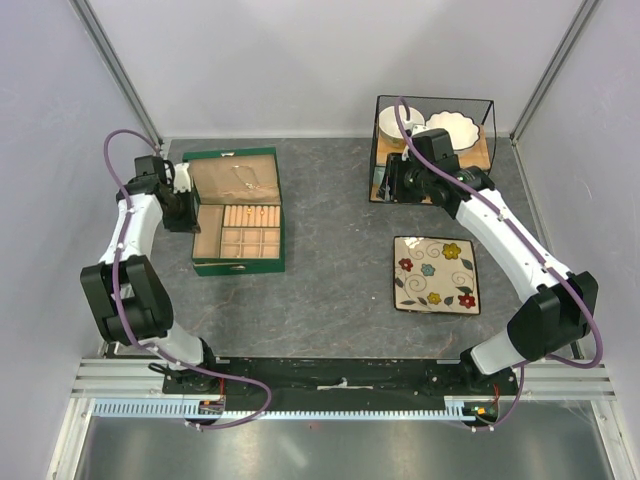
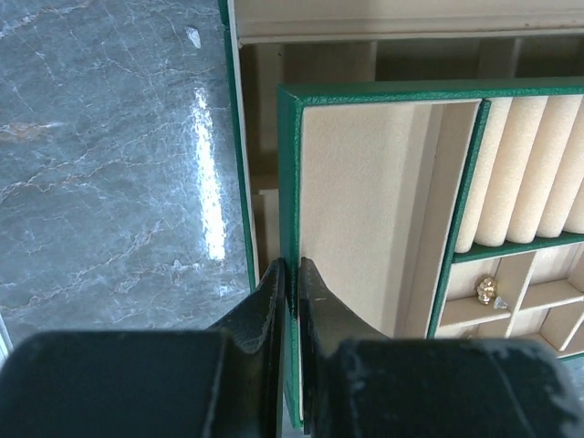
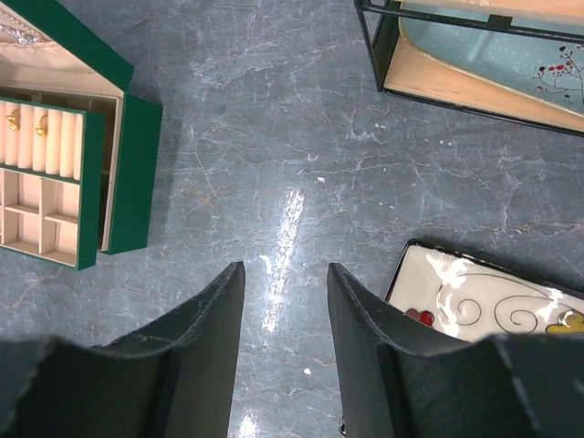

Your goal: Organize the mixed jewelry

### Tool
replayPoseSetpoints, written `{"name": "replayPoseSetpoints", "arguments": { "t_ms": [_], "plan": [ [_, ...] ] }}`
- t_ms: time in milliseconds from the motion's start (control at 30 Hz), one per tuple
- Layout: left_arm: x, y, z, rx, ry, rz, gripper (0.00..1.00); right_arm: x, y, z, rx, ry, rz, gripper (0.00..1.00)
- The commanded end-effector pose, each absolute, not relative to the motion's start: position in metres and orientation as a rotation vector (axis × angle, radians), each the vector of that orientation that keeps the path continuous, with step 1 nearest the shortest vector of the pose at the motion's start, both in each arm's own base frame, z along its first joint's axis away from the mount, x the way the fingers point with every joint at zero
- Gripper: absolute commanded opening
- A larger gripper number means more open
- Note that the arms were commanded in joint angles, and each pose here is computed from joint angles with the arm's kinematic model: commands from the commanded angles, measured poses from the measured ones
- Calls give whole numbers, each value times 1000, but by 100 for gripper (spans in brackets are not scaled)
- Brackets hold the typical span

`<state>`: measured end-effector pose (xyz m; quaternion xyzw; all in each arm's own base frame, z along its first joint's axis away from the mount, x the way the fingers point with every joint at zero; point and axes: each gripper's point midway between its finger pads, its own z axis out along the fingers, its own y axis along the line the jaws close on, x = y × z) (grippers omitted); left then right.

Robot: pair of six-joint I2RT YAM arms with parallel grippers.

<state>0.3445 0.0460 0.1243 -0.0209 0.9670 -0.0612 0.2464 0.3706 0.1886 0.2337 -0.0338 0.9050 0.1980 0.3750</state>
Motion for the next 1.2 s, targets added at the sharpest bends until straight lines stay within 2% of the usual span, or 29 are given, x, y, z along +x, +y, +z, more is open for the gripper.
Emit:
{"name": "replayPoseSetpoints", "arguments": {
  "t_ms": [0,533,1167],
  "plan": [
    [367,48,132,4,2562,-198,2,376,187,243,-96,2266,510,49],
    [387,54,125,-15,2558,-197,2,375,184,234,-94,2280,510,49],
    [388,51,114,-22,2575,-234,1,374,185,234,-95,2277,520,49]
  ]
}}
